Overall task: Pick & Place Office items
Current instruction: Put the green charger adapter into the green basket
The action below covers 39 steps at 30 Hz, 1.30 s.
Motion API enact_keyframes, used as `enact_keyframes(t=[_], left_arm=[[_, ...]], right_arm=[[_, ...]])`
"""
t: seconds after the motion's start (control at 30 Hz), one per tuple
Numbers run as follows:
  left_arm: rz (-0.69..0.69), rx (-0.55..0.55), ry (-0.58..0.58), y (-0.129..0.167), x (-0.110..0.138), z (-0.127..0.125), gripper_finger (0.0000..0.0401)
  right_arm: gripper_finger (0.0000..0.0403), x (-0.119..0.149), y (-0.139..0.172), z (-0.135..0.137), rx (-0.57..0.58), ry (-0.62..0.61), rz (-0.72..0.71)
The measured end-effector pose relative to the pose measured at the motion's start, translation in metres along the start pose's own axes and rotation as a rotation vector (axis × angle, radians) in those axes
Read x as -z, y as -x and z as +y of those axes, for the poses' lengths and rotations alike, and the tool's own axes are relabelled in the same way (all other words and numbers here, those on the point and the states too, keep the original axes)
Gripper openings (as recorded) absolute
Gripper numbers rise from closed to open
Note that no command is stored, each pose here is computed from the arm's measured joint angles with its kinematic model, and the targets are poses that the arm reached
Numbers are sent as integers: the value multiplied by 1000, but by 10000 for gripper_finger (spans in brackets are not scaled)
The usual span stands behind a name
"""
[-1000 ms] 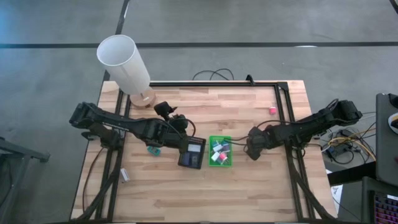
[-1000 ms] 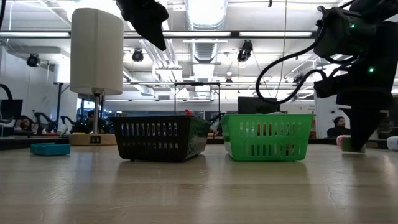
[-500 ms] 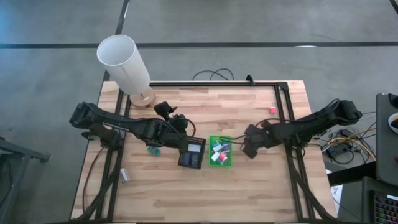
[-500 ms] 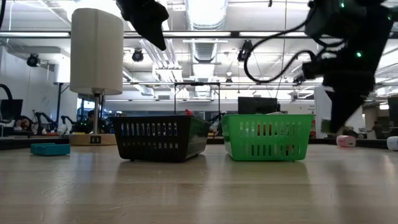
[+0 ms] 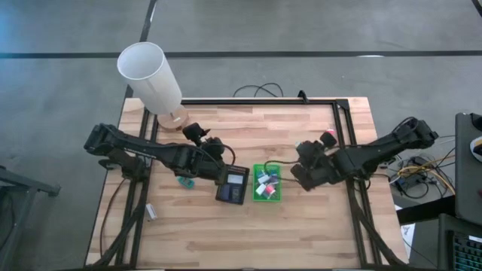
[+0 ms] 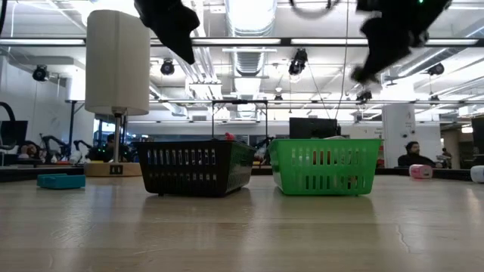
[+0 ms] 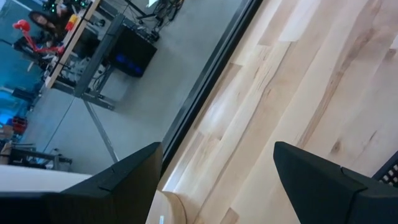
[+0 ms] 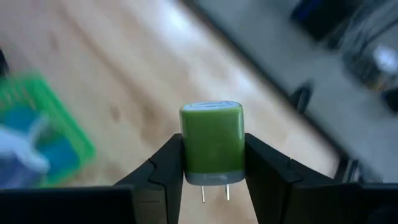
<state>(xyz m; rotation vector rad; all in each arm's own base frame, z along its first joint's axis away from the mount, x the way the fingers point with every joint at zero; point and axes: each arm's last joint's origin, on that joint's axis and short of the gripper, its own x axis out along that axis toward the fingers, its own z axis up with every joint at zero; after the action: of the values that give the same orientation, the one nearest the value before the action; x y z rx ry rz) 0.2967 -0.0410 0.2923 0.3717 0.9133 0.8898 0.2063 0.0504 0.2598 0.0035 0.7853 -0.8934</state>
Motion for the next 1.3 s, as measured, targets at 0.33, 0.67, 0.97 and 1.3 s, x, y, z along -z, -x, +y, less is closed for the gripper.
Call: enact_keyframes(t=[0.33,0.67,0.97,1.3], left_arm=[[17,-11,12,0,3,1,314],[17,-10,13,0,3,1,314],[17,-10,13,0,3,1,314],[18,-10,13,0,3,1,314]], right_arm=[[125,4,56,16,-49,41,-385],[125,9,63,37,-218,89,-380],[125,0,39,63,-652,267,-298],[125,-2,-9,56,-841,154,-49]])
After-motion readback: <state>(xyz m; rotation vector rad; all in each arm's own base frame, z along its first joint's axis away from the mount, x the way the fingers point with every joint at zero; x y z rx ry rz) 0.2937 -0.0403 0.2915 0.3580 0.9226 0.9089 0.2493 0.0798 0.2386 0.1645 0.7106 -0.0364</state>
